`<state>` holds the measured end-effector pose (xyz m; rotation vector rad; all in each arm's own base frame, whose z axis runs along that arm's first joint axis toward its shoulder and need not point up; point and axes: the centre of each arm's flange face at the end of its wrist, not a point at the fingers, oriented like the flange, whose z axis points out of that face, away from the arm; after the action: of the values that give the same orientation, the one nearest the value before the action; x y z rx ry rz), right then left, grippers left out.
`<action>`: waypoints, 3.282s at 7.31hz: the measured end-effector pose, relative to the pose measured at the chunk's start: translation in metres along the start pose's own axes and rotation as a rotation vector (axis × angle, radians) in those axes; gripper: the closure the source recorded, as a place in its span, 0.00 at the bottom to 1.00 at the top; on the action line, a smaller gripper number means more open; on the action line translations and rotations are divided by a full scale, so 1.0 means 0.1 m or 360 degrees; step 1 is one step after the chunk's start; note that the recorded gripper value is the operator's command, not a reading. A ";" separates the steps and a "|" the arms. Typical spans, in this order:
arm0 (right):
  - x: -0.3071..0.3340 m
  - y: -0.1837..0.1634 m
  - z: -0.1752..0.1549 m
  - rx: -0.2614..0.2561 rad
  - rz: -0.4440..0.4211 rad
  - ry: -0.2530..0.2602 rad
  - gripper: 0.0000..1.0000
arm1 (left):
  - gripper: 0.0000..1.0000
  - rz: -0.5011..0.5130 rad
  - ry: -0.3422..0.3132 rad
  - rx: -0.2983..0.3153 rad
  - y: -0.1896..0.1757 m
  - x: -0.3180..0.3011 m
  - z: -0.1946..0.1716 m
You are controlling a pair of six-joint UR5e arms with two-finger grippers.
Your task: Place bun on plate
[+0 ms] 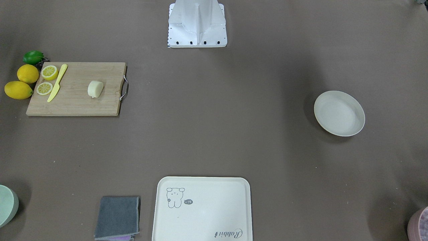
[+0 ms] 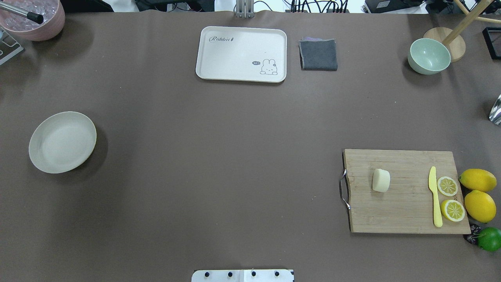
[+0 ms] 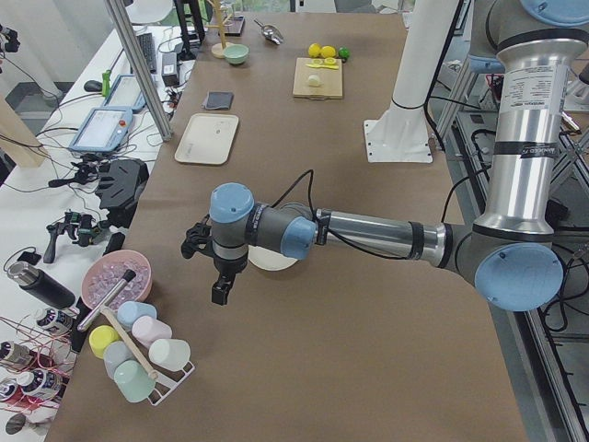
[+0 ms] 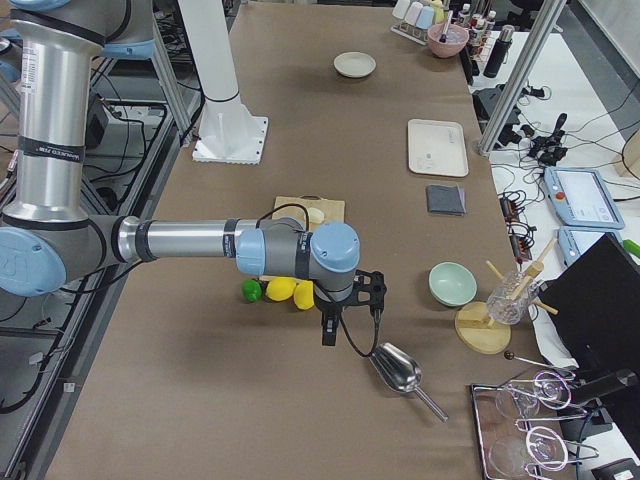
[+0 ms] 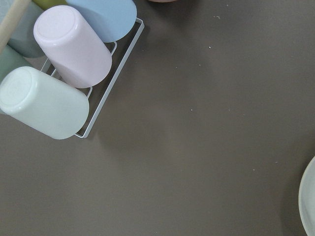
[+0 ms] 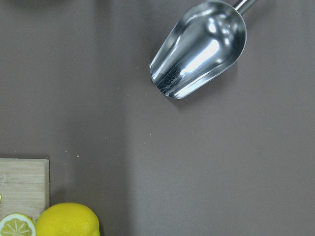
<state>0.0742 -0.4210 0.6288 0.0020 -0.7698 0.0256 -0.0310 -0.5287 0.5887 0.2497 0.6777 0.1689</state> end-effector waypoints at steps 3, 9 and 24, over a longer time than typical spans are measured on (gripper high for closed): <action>-0.01 -0.02 -0.01 0.0006 -0.0006 0.0001 0.01 | 0.02 0.0010 0.0001 0.0009 0.00 0.01 -0.01; 0.00 0.01 -0.02 -0.0001 0.0011 -0.0013 0.01 | 0.02 0.0019 0.0001 0.0023 -0.03 0.04 -0.04; 0.02 0.22 -0.19 0.0065 0.0020 -0.0020 0.01 | 0.02 0.0124 0.0037 0.0139 -0.04 0.13 0.12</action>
<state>0.0885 -0.3987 0.6165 0.0361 -0.7820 0.0531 -0.0134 -0.5318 0.5887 0.3588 0.6995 0.2170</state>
